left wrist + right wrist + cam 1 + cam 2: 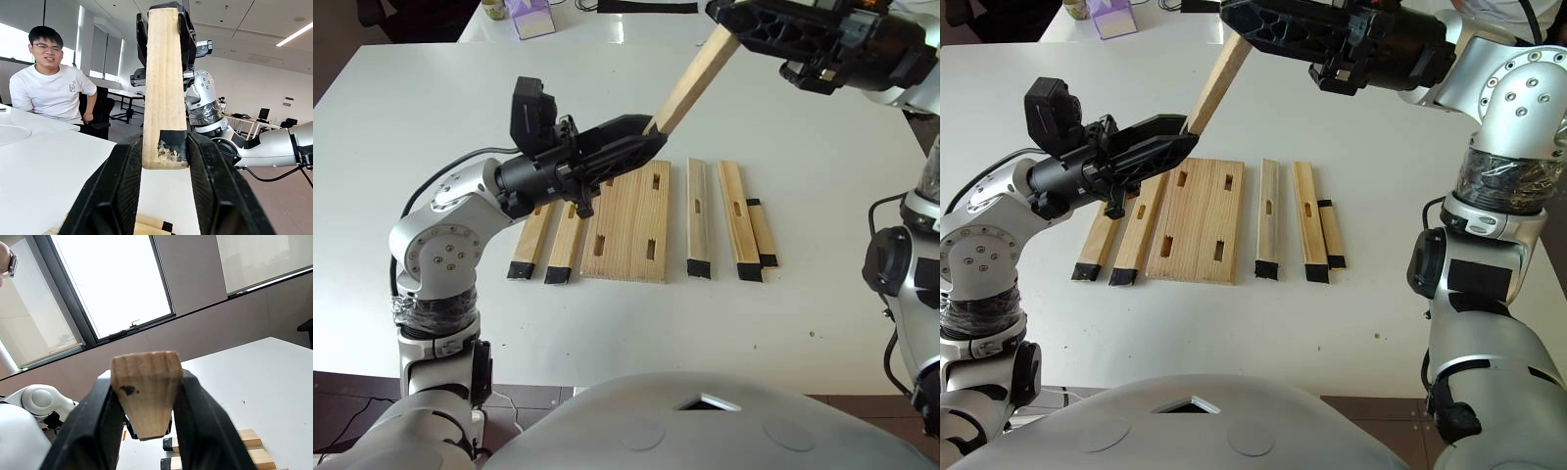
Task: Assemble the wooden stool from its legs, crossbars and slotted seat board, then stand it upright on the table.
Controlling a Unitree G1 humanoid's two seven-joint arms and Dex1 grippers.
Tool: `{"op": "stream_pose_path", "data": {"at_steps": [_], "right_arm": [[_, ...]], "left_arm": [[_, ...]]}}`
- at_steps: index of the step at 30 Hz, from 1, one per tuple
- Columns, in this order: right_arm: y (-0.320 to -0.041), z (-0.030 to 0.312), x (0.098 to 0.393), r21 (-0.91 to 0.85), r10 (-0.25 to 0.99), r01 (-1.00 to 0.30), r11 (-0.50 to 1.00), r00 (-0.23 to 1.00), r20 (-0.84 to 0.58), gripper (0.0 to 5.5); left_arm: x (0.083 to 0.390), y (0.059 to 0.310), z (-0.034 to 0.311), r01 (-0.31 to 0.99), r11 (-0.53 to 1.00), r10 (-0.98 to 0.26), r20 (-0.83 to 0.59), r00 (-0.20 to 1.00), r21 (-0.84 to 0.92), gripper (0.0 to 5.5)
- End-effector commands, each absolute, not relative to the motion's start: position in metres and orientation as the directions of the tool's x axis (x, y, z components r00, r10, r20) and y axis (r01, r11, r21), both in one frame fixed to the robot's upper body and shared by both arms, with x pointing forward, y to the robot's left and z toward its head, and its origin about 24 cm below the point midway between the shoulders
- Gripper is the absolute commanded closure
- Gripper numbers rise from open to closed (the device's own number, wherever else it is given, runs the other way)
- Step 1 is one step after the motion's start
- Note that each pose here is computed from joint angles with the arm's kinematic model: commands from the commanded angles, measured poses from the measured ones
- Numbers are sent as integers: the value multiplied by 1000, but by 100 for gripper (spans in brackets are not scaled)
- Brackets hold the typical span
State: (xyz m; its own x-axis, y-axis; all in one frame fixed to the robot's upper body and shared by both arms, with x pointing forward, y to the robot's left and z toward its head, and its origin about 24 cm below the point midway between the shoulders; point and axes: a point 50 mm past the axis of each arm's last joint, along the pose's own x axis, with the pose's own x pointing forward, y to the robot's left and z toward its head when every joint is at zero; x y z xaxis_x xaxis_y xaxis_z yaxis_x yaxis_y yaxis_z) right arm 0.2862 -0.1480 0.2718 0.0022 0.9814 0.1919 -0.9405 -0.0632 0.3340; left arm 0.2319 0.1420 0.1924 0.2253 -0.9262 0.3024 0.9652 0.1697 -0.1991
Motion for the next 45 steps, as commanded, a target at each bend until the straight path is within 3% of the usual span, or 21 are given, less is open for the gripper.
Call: {"op": "stream_pose_path", "data": {"at_steps": [1,7,11,13,15,17,19,22,25,31,45], "right_arm": [[-154,268,285,326,985,-945,-27,31,171,419],[-167,263,300,223,969,-959,174,207,136,419],[-191,245,308,43,951,-950,310,310,-14,419],[-205,222,311,-86,924,-942,324,335,-186,419],[-216,200,310,-139,890,-947,288,319,-325,419],[-220,181,311,-154,867,-955,252,293,-402,419],[-220,169,310,-158,860,-964,216,264,-437,419],[-223,163,306,-155,857,-973,168,222,-465,419],[-230,157,302,-141,843,-983,120,175,-508,419],[-233,145,302,-108,839,-989,99,141,-526,419],[-234,131,298,-49,857,-991,125,133,-498,419]], "left_arm": [[237,147,190,953,228,-917,285,278,-198,418],[239,143,167,908,320,-903,202,379,-272,326],[239,151,150,832,489,-834,139,534,-260,320],[248,152,154,739,610,-717,198,668,-284,320],[265,141,159,577,735,-523,242,817,-356,320],[280,125,157,405,792,-347,209,914,-457,320],[292,110,153,288,854,-256,131,958,-433,320],[303,96,158,193,907,-153,136,979,-374,320],[301,76,158,176,936,-136,148,980,-304,320],[296,66,126,45,959,-36,38,999,-278,320],[300,63,125,94,937,-92,23,995,-336,320]]}}
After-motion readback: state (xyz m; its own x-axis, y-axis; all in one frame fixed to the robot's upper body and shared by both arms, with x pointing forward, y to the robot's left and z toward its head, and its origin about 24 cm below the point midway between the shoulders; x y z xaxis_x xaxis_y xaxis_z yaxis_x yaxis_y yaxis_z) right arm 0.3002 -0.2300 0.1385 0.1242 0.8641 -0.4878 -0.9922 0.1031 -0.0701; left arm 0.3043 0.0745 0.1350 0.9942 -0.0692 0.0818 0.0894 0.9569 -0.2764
